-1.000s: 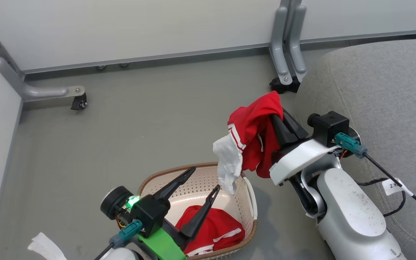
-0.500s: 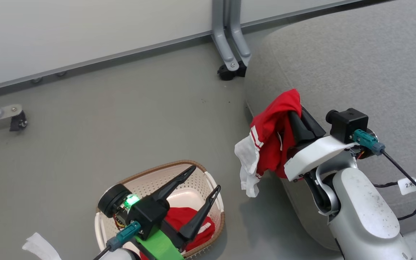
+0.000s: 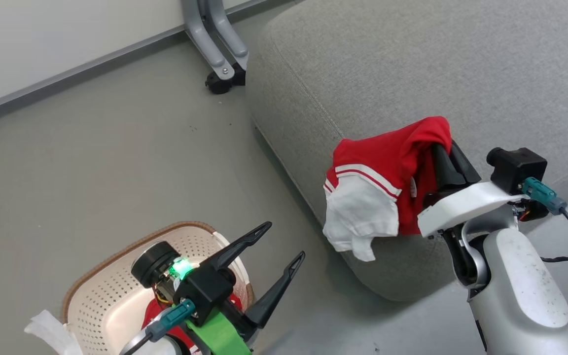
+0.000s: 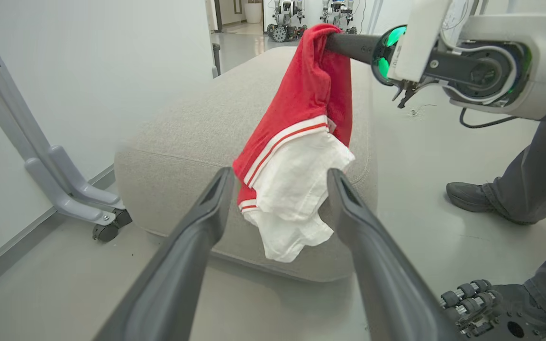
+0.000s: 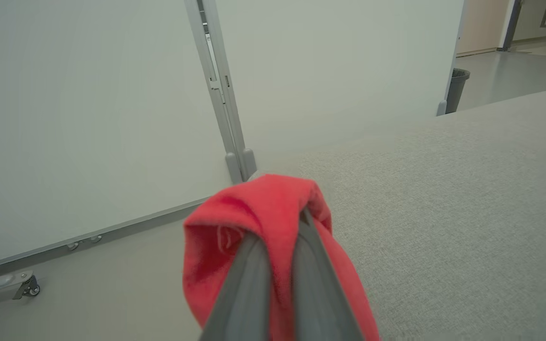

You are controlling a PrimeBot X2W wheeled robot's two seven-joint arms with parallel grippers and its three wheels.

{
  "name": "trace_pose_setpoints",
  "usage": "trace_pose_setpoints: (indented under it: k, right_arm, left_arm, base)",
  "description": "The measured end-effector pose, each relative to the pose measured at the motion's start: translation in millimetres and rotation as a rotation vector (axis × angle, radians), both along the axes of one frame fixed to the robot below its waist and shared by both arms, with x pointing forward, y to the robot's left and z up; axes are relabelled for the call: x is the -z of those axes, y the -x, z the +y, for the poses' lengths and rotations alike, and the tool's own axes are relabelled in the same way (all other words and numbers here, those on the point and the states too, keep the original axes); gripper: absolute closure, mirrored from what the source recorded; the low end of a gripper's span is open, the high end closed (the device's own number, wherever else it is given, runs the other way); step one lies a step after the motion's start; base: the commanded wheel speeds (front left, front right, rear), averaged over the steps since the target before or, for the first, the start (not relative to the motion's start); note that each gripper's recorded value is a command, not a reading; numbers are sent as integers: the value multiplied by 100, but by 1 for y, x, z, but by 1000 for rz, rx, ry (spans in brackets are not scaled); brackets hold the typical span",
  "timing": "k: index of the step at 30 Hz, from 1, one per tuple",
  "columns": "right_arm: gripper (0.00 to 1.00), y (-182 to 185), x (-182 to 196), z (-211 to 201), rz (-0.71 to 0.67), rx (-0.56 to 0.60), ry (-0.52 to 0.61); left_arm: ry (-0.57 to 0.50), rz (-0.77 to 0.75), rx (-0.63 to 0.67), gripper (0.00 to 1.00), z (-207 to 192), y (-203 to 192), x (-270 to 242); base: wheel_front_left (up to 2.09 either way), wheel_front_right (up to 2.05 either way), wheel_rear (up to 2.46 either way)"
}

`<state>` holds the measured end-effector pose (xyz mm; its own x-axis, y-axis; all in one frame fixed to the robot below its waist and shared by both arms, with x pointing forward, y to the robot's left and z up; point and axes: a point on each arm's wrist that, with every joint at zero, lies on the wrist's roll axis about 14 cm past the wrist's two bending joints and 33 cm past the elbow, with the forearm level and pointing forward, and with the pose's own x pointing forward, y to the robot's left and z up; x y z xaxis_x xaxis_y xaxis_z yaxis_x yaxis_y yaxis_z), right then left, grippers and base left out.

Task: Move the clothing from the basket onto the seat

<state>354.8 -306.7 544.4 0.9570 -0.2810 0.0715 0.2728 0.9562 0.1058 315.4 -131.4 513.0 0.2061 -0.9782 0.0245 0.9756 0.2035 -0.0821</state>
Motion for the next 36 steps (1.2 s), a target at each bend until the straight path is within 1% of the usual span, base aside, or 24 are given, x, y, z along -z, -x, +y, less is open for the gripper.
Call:
trace_pose_setpoints:
  k: [4,9,13,19,22,25,27,30,33,36]
  right_arm:
    - [100,3,-2,-26,-4,80,7]
    - [100,-6,-25,-66,-61,178,28]
    - [100,-18,-39,-99,-88,251,36]
    - [100,-57,-58,-132,-119,302,67]
    - [100,-82,-72,-147,-143,319,104]
    - [100,-104,-78,-162,-146,339,139]
    - [100,-117,-70,-169,-126,352,146]
    - [100,-138,-35,-173,-48,358,121]
    - [100,-152,22,-168,72,352,92]
    - [100,-152,72,-164,164,364,39]
  left_arm:
    - [14,19,32,0,-8,-4,3]
    - [38,10,47,0,-12,-20,2]
    - [59,-15,37,0,-11,-41,0]
    - [78,-42,-5,0,0,-78,6]
    - [93,-61,-23,0,7,-96,10]
    - [106,-70,-40,0,13,-110,16]
    - [108,-68,-49,0,18,-118,23]
    - [99,-45,-64,0,25,-126,40]
    - [80,-4,-75,0,31,-130,62]
    - [61,30,-87,0,37,-132,80]
  base:
    - [0,0,0]
    - [0,0,0]
    - [0,0,0]
    - [0,0,0]
    - [0,0,0]
    - [0,0,0]
    - [0,0,0]
    - [0,0,0]
    - [0,0,0]
    - [0,0,0]
